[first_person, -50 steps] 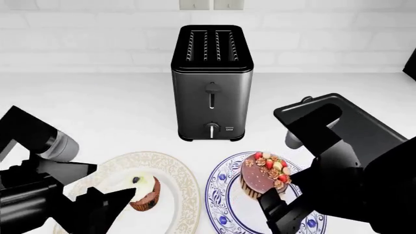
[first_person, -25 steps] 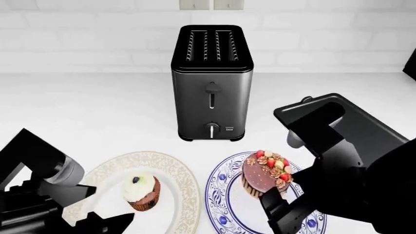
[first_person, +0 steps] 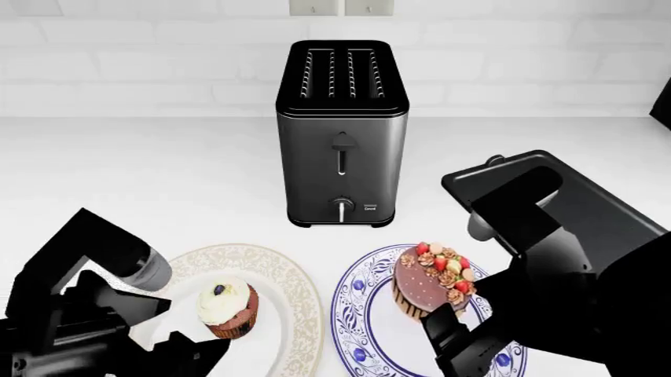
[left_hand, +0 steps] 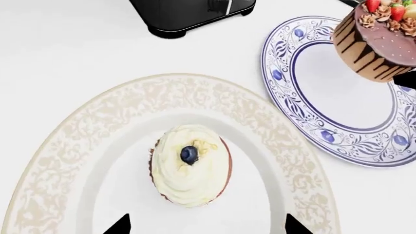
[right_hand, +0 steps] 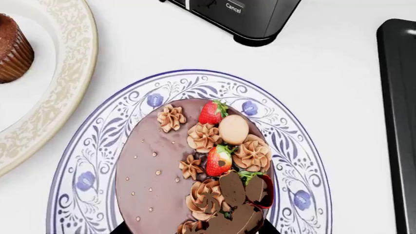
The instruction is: Move the dessert items from the plate to the tray.
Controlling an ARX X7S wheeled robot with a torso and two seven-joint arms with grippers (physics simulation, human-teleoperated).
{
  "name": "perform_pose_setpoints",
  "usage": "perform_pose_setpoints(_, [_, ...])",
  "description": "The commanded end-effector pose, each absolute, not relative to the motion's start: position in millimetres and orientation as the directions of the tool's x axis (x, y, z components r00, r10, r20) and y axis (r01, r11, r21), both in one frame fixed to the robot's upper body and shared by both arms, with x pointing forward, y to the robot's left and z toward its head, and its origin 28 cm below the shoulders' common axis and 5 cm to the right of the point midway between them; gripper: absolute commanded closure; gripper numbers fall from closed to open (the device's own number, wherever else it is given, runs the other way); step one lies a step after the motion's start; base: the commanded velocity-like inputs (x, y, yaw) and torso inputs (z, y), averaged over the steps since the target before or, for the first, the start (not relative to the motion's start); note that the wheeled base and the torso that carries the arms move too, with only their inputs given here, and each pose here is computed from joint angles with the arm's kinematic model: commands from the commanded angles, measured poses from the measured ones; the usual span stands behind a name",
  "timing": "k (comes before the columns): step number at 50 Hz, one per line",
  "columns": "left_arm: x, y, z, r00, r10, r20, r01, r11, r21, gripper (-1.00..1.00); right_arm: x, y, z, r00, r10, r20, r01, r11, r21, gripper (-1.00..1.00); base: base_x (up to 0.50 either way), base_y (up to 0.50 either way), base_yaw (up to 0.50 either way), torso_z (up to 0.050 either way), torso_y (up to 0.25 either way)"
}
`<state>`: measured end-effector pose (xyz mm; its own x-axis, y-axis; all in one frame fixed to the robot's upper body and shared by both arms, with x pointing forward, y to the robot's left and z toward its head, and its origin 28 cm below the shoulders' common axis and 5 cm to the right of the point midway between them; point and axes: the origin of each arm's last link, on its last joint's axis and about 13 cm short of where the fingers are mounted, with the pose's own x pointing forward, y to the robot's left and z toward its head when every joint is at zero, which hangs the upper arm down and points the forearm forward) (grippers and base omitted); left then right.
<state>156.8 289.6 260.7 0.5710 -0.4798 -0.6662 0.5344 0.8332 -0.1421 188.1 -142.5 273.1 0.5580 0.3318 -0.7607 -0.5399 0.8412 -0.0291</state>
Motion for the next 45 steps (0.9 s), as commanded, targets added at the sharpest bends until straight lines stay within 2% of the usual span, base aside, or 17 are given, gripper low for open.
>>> perform_pose_setpoints(1, [167.6, 286.9, 255.0, 0.565, -0.470, -0.678, 0.527, 0.838, -0.142, -1.00, 187.3, -144.1, 274.8, 0.570, 0.333, -0.751, -0.542, 0.840, -0.039, 1.00, 0.00, 0.00, 0.00, 0.000, 0.000])
perform_pose_setpoints(45, [184.1, 282.4, 238.4, 0.524, -0.474, -0.708, 0.527, 0.833, -0.167, -1.00, 185.4, -146.9, 273.5, 0.577, 0.328, -0.749, -0.534, 0.845, -0.042, 1.00, 0.00, 0.00, 0.00, 0.000, 0.000])
